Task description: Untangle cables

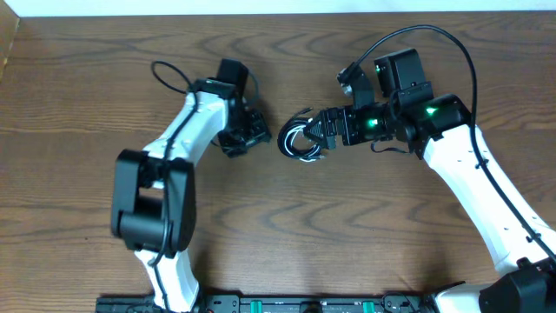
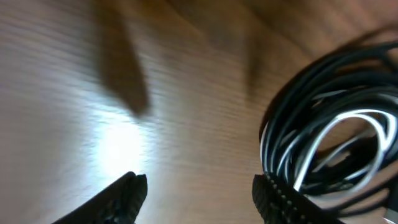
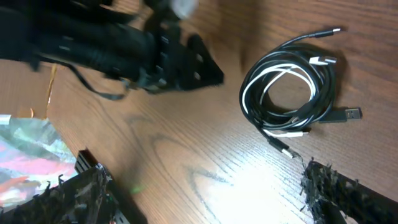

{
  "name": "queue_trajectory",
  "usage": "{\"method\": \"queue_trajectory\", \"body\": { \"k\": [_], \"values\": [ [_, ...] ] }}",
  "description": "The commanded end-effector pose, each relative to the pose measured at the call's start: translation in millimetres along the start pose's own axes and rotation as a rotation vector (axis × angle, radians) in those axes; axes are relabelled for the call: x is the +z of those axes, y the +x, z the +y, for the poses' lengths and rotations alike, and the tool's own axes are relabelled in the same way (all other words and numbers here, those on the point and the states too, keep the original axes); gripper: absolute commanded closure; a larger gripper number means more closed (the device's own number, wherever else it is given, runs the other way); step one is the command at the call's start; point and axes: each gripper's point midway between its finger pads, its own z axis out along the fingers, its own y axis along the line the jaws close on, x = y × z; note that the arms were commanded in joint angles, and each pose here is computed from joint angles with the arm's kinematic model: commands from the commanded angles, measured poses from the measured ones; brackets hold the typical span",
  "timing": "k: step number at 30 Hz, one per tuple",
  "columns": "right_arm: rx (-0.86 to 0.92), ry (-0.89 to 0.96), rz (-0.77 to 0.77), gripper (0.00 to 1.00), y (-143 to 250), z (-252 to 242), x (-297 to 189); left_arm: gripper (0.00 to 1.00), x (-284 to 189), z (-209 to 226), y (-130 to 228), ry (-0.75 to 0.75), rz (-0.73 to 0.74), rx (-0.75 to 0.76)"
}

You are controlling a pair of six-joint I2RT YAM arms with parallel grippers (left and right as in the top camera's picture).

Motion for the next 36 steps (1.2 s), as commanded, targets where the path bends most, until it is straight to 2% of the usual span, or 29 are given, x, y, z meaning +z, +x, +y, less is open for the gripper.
{"method": "queue_trajectory", "body": {
  "k": [1,9,12,16,17,19,22,27,34,36],
  "values": [
    [0.01,0.002,0.006,0.01,1.0,0.3,2.4,0.45,24.0,-16.7,16.6,0.058,0.105,0.01],
    [0.009,0.023,-0.001,0.01,-0.1,-3.3,2.4,0.47,36.9,-25.2,16.0,0.073,0.102,0.041],
    [0.009,0.028,-0.001,0.01,-0.1,-4.2,2.4,0.47,31.2,-23.6,10.7,0.09,0.093,0.042],
    [0.009,0.031,-0.002,0.01,-0.3,-4.7,2.4,0.47,6.5,-32.2,4.9,0.193,0.08,0.098],
    [0.009,0.041,-0.005,0.01,-0.7,-6.4,2.4,0.45,-5.1,-33.9,0.1,0.213,0.051,0.098],
    [0.008,0.045,-0.009,0.01,-1.7,-7.1,2.3,0.25,-18.3,-39.7,-4.9,0.238,0.01,0.114],
    [-0.002,0.041,-0.024,0.01,-5.5,-6.0,2.3,0.21,-27.1,-50.4,-7.9,0.261,-0.034,0.147],
    [0.0,0.041,-0.02,0.01,-4.6,-6.2,2.3,0.22,-7.0,-36.4,-12.6,0.064,-0.123,0.1],
    [0.012,0.046,-0.003,0.01,-0.1,-7.4,2.4,0.23,20.3,-31.6,-4.4,-0.084,-0.155,0.109],
    [0.014,0.047,0.0,0.01,0.7,-7.6,2.4,0.31,26.4,-32.8,-0.7,-0.092,-0.145,0.114]
  ]
}}
